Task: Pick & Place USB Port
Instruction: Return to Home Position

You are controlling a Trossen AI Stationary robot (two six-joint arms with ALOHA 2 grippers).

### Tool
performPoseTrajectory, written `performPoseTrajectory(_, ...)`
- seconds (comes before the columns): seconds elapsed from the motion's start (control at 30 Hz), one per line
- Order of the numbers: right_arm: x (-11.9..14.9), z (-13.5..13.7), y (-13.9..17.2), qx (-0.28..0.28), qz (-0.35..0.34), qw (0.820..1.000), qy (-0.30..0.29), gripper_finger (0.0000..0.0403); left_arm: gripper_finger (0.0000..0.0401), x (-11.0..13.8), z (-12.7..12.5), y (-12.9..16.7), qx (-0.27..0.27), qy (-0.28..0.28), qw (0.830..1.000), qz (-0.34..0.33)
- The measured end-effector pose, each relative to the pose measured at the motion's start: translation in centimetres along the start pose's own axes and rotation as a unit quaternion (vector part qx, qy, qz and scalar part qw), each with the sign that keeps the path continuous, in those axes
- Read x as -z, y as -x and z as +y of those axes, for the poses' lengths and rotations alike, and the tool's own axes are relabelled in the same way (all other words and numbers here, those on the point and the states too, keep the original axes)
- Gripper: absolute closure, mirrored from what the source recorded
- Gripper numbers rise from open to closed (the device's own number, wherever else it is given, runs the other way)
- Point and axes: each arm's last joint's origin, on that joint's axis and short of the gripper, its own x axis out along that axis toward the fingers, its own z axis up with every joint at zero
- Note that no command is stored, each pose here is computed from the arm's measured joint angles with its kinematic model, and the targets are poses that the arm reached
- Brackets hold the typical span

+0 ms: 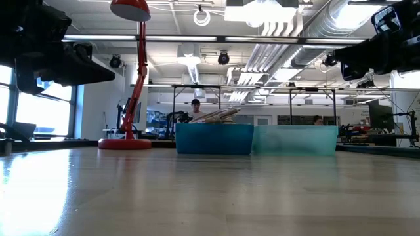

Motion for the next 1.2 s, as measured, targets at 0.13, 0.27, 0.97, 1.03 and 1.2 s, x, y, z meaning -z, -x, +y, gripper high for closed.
performPoseTrajectory(0.13,0.1,0.0,0.0,0.000,0.006,1.000,0.001,0.0402,0.0401,0.0,0.0,0.0,0.000,-0.002,1.000,0.000)
performPoseTrajectory(0.27,0.1,0.0,0.0,0.000,0.007,1.000,0.000,0.0402,0.0401,-0.1,-0.2,0.0,0.031,-0.012,0.999,-0.017)
performPoseTrajectory(0.97,0.1,0.0,0.0,0.000,0.007,1.000,0.000,0.0402,0.0401,0.2,0.2,1.8,0.094,-0.063,0.993,-0.037)
performPoseTrajectory(1.03,0.1,0.0,0.0,0.000,0.007,1.000,0.000,0.0402,0.0401,-0.1,0.5,2.2,0.104,-0.057,0.991,-0.067)
performPoseTrajectory(1.2,0.1,0.0,0.0,0.000,0.007,1.000,0.000,0.0402,0.0401,-0.6,0.8,3.0,0.128,-0.063,0.981,-0.130)
